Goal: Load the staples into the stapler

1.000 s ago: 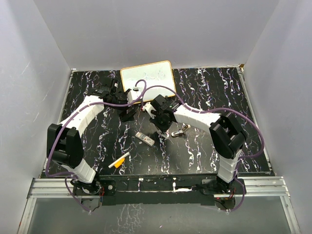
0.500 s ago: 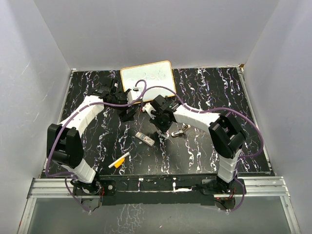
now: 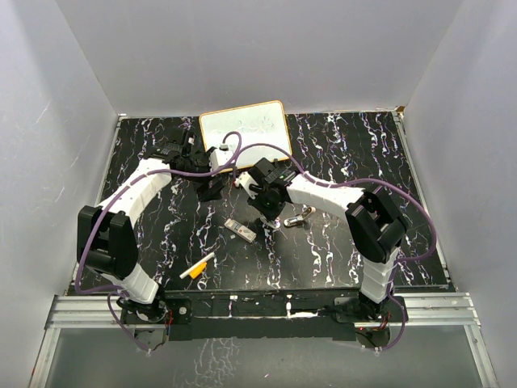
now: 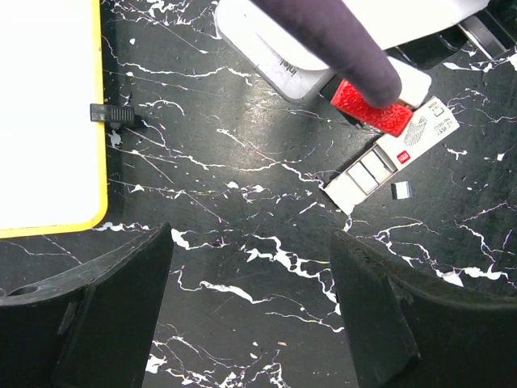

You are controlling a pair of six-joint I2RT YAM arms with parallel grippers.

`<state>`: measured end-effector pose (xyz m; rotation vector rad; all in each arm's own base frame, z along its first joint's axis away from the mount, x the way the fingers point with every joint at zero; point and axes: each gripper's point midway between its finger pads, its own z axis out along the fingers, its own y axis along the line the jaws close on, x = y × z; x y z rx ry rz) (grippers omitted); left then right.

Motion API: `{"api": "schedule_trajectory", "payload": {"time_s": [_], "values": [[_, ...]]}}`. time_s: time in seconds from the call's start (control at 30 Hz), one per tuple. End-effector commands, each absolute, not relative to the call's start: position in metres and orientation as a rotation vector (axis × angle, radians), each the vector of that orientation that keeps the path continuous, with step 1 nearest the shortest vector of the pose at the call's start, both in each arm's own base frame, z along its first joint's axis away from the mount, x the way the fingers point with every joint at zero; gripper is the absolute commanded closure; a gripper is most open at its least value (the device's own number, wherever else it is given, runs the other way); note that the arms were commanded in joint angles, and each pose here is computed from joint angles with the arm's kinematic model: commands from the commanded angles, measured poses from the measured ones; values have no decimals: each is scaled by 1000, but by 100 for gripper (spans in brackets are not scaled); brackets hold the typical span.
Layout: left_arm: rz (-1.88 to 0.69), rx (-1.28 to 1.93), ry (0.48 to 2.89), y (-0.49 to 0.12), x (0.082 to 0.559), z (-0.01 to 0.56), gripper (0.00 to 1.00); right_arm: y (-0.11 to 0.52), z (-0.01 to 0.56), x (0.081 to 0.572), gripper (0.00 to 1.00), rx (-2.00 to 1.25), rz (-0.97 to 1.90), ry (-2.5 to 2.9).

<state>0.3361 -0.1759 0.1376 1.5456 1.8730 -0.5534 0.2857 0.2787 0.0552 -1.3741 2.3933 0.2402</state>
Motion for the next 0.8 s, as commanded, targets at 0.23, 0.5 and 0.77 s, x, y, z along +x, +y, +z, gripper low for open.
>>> {"api": "schedule_trajectory", "payload": {"time_s": [0.23, 0.5, 0.77], "values": [[-536, 1533, 1815, -173, 329, 160, 23, 290, 61, 298, 89, -1375, 228, 2346], [-537, 1535, 1816, -173, 328, 159, 23, 292, 66, 300, 89, -1380, 227, 2333], [-535, 1536, 1818, -172, 328, 158, 23, 295, 79, 302, 90, -1382, 238, 2313]]}}
